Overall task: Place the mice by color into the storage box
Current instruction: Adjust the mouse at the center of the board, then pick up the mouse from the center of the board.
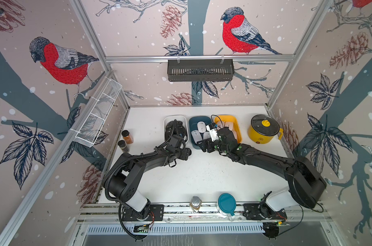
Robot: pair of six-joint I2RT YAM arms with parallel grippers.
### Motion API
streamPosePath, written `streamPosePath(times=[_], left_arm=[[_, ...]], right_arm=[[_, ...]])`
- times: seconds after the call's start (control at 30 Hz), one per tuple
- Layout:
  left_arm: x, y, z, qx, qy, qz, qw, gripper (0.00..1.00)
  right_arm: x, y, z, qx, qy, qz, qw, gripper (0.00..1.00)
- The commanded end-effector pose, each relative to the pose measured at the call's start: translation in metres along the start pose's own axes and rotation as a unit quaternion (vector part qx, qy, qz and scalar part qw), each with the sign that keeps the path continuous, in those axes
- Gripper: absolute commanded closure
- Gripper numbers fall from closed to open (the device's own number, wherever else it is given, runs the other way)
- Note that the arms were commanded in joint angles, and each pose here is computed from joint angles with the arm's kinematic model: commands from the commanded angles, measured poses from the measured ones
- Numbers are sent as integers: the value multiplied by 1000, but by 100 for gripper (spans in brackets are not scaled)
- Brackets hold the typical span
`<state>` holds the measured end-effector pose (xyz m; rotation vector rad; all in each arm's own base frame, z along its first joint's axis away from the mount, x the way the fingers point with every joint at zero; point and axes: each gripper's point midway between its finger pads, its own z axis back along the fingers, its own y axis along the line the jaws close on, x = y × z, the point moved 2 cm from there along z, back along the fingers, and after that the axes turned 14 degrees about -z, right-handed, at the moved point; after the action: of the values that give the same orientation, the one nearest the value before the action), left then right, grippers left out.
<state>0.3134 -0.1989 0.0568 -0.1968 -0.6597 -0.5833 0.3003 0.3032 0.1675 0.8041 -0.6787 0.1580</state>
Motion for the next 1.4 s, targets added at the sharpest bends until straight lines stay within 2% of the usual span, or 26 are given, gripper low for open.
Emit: streamPosePath(times=[0.0, 0.23, 0.43, 0.73, 1.37], left_arm=[[-4, -18, 1, -29, 16, 3, 999, 20], [-19, -40, 3, -44, 41, 8, 998, 20], [-24, -61, 12, -68, 39, -8, 997, 20], [-12, -41, 14, 13, 22, -17, 1000, 20], [-9, -56, -11, -12, 48, -45, 998, 21]], right_arm=[[2, 2, -1, 5, -4, -2, 1000, 24], [2, 2, -3, 5, -2, -7, 1000, 24], [1, -1, -3, 2, -2, -9, 1000, 24], [0, 0, -2, 4, -2, -11, 1000, 24], [1, -15, 0, -12, -6, -32, 999, 24]])
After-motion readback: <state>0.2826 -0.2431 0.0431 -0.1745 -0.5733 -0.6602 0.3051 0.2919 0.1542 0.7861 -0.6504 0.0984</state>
